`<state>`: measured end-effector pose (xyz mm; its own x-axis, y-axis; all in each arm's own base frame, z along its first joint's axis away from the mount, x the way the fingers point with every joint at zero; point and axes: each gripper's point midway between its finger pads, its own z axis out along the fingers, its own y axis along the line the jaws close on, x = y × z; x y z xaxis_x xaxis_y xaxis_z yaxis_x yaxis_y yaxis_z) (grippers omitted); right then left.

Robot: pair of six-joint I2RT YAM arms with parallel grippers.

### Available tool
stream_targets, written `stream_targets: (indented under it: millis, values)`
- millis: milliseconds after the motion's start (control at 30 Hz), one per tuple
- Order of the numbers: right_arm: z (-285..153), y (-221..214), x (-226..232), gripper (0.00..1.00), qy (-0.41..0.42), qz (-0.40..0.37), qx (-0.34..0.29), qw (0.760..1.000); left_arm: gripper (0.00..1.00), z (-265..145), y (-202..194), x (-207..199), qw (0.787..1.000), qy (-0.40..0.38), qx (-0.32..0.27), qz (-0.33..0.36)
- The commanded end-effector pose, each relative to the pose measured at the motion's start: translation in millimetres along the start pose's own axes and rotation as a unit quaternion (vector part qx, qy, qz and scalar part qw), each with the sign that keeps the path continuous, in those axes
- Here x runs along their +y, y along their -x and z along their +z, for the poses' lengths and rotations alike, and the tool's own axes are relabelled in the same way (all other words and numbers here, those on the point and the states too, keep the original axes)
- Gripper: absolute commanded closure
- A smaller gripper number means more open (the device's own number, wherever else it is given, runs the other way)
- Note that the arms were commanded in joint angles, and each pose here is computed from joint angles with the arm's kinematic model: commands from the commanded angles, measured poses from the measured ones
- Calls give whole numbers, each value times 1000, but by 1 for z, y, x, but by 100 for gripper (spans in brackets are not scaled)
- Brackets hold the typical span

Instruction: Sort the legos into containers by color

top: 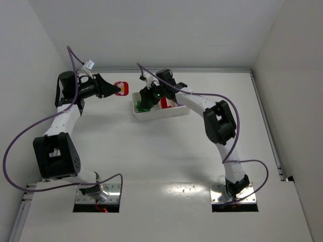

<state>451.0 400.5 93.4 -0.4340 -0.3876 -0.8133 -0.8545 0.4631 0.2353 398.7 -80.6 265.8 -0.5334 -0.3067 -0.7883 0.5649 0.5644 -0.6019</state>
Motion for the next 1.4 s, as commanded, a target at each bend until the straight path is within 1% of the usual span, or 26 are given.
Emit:
stream_targets:
  millis: [0,33,67,100,133,167,200,233,267,300,333,367,400,467,500,567,600,633,667,800,1100,1300,1367]
  values:
    - [-48,59,35,35,56,-32,-72,995,100,-1,-2,-9,998,-56,9,8]
    - [-59,65,47,35,91,-39,-83,992,100,-1,-4,-11,997,-72,14,4]
    - [-70,68,50,35,106,-42,-91,989,100,0,-6,-15,995,-90,23,-22]
    - [-87,71,62,35,129,-47,-100,985,100,0,-7,-18,992,-123,32,-12]
    - [-101,74,82,35,189,-60,-113,974,100,0,-8,-19,990,-134,37,-18]
    - [-122,71,99,35,243,-49,-116,962,100,0,-8,-20,989,-140,40,-25]
    - [-119,66,99,35,245,-37,-114,962,100,1,-10,-24,988,-148,46,-24]
    - [-140,75,113,35,287,-57,-137,946,100,1,-10,-24,988,-148,46,-24]
    - [-145,65,116,35,307,-42,-134,941,100,4,-12,-26,987,-152,48,-16]
    - [-156,62,129,35,346,-8,-122,930,100,3,-13,-27,986,-157,50,-11]
    - [-162,62,130,35,352,2,-124,928,100,5,-15,-29,986,-161,53,-11]
    - [-165,62,133,35,357,-13,-140,923,100,7,-18,-34,983,-172,61,-5]
    - [-169,62,132,35,361,27,-131,923,100,7,-21,-32,982,-175,63,-2]
    - [-170,62,134,35,364,29,-138,921,100,9,-27,-42,977,-197,80,6]
    - [-165,56,132,35,368,58,-125,920,100,7,-31,-44,976,-200,85,8]
    - [-164,56,131,35,371,61,-130,917,100,10,-29,-49,974,-205,90,22]
    - [-163,56,131,35,374,93,-124,914,100,16,-34,-56,969,-222,96,55]
    - [-165,59,132,35,373,96,-132,913,100,13,-38,-58,968,-226,107,33]
    - [-164,61,132,35,376,86,-141,912,100,17,-43,-59,966,-231,113,27]
    - [-159,69,126,35,371,95,-145,912,100,20,-47,-64,964,-238,118,28]
    - [-143,56,111,34,364,121,-136,913,100,27,-60,-83,956,-259,135,30]
    - [-137,56,106,34,357,121,-144,915,100,32,-67,-94,950,-273,146,31]
    - [-138,60,106,34,356,107,-151,916,100,35,-72,-101,947,-282,152,32]
